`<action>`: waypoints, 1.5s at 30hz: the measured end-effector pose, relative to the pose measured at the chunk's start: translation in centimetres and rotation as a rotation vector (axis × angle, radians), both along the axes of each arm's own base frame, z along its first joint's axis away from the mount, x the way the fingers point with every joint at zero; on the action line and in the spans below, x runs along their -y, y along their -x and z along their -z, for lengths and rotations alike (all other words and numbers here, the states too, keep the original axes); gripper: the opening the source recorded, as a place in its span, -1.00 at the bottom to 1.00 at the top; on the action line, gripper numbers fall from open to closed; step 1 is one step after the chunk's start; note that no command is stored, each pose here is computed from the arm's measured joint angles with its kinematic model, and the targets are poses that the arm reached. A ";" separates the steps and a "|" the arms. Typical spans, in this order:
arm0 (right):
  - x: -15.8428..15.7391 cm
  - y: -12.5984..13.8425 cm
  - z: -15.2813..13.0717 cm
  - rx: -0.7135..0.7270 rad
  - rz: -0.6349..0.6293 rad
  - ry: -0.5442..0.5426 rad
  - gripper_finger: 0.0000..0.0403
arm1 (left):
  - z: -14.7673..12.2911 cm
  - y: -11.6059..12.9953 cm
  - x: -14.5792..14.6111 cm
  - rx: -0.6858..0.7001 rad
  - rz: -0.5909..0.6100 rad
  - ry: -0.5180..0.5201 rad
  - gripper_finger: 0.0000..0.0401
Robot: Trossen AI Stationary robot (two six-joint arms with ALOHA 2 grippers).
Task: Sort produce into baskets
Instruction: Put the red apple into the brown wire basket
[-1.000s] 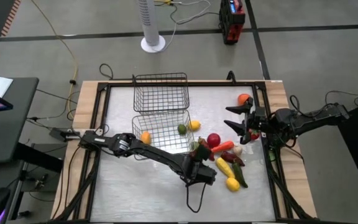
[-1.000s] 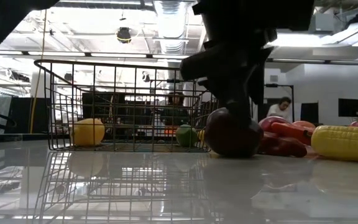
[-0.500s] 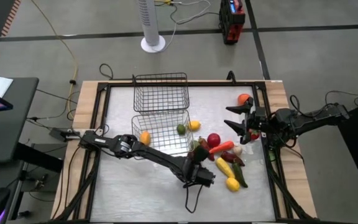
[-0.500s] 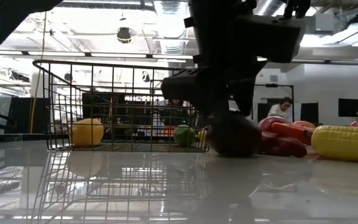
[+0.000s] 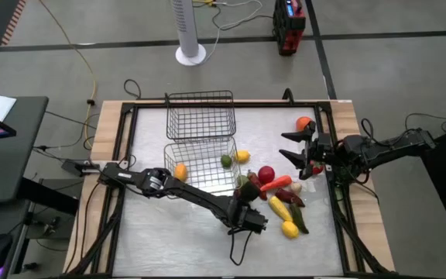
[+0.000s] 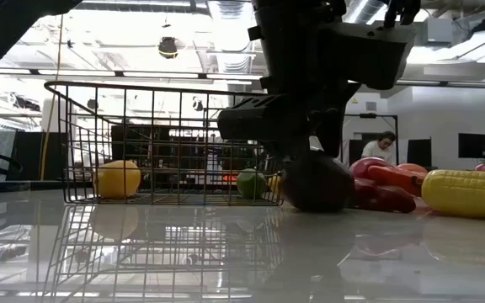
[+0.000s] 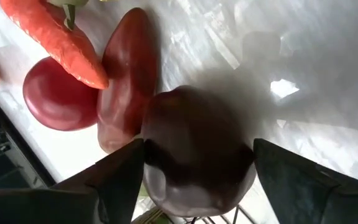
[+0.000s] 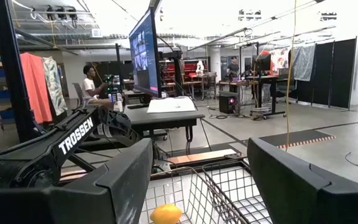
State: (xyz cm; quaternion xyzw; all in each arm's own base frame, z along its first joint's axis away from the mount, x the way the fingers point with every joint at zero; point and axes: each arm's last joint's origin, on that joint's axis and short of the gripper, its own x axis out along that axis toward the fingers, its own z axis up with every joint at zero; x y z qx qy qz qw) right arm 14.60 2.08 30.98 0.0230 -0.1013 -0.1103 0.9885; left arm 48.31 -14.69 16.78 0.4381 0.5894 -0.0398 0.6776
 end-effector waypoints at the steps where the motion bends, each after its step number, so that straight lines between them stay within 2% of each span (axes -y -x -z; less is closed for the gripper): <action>1: 0.0 0.0 0.0 -0.001 0.000 0.000 0.45 | 0.0 0.0 0.0 0.000 0.005 -0.011 0.30; 6: 0.0 0.0 0.0 -0.001 0.000 0.000 0.45 | -0.1 0.1 0.1 0.007 0.000 -0.013 0.05; 9: 0.0 0.0 0.0 -0.001 0.000 0.000 0.45 | -0.1 0.1 0.1 0.008 -0.001 -0.014 -0.03; 14: 0.0 0.0 0.0 -0.001 0.000 0.000 0.45 | -0.1 0.0 0.1 0.011 -0.002 -0.017 -0.06; 28: 0.0 0.0 0.1 -0.006 0.000 0.001 0.45 | -2.6 0.0 0.5 0.100 -0.024 0.039 -0.08; 31: 0.0 0.0 0.1 -0.006 0.000 0.001 0.45 | -2.5 0.0 0.5 0.116 -0.077 0.095 -0.09; 36: 0.0 0.0 0.0 -0.005 0.000 0.001 0.45 | -2.5 -0.4 -0.3 0.152 -0.169 0.194 -0.05; 40: 0.0 0.0 0.0 -0.005 0.000 0.001 0.45 | -2.5 -0.6 -0.9 0.160 -0.198 0.200 0.06; 45: 0.0 0.0 0.0 -0.005 0.000 0.001 0.45 | -2.1 -0.7 -0.9 0.160 -0.188 0.197 0.30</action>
